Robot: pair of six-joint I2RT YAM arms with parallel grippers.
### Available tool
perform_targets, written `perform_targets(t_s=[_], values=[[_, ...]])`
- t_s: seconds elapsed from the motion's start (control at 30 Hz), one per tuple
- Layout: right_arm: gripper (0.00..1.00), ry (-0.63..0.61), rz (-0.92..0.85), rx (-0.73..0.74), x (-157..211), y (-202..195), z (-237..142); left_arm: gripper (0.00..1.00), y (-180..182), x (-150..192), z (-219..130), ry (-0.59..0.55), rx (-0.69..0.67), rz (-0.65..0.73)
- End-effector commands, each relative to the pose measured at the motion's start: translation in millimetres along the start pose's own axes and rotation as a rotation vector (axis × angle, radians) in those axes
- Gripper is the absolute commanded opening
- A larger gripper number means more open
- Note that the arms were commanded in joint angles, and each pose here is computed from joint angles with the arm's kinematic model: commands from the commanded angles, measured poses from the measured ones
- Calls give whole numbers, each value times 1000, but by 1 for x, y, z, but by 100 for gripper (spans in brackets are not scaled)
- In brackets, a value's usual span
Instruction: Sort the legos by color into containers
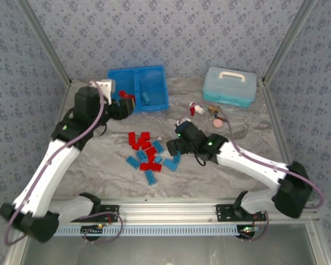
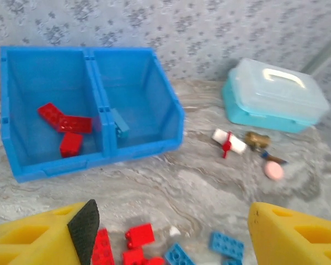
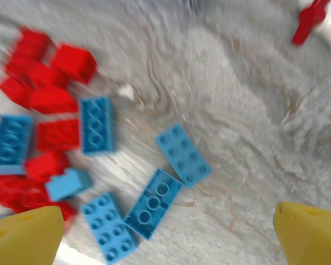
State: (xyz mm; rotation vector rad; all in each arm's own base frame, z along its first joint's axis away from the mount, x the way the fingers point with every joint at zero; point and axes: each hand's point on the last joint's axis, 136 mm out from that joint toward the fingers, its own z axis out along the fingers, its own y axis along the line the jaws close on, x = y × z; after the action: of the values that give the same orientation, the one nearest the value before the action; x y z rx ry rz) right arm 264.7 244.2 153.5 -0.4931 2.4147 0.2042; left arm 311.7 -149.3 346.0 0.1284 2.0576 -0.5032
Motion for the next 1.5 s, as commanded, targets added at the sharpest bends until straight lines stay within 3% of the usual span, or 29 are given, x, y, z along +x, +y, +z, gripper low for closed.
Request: perform_targets(t_s=[0.0,0.1,0.23,0.4,0.53,0.7,0.83,1.03,1.2,1.33,1.47], values=[[100,110,-94,10,22,1,25,80,10,52,-11,167,-7,90],[100,171,-176,14,27,-2,50,89,14,78,-32,244,5,173],[100,245,-253,13,26,-9,84,99,26,109,-31,303,-2,261],[96,316,-222,-34,23,-11,123,99,27,123,-15,301,23,275],[80,320,-195,-35,25,-12,139,99,31,127,-11,322,11,270],[46,343,-138,-18,34,-18,144,99,34,138,-11,343,5,245],[36,307,-123,2,24,-20,131,99,37,133,-15,328,-21,222],[31,54,-114,50,-52,-19,62,99,30,120,-19,275,0,194],[30,-225,-53,-47,-131,6,5,99,36,124,-20,280,-25,187],[30,-335,-34,-63,-182,19,1,99,41,128,-21,290,-49,189],[30,-379,-55,-36,-227,27,31,99,36,129,-23,280,-17,183]])
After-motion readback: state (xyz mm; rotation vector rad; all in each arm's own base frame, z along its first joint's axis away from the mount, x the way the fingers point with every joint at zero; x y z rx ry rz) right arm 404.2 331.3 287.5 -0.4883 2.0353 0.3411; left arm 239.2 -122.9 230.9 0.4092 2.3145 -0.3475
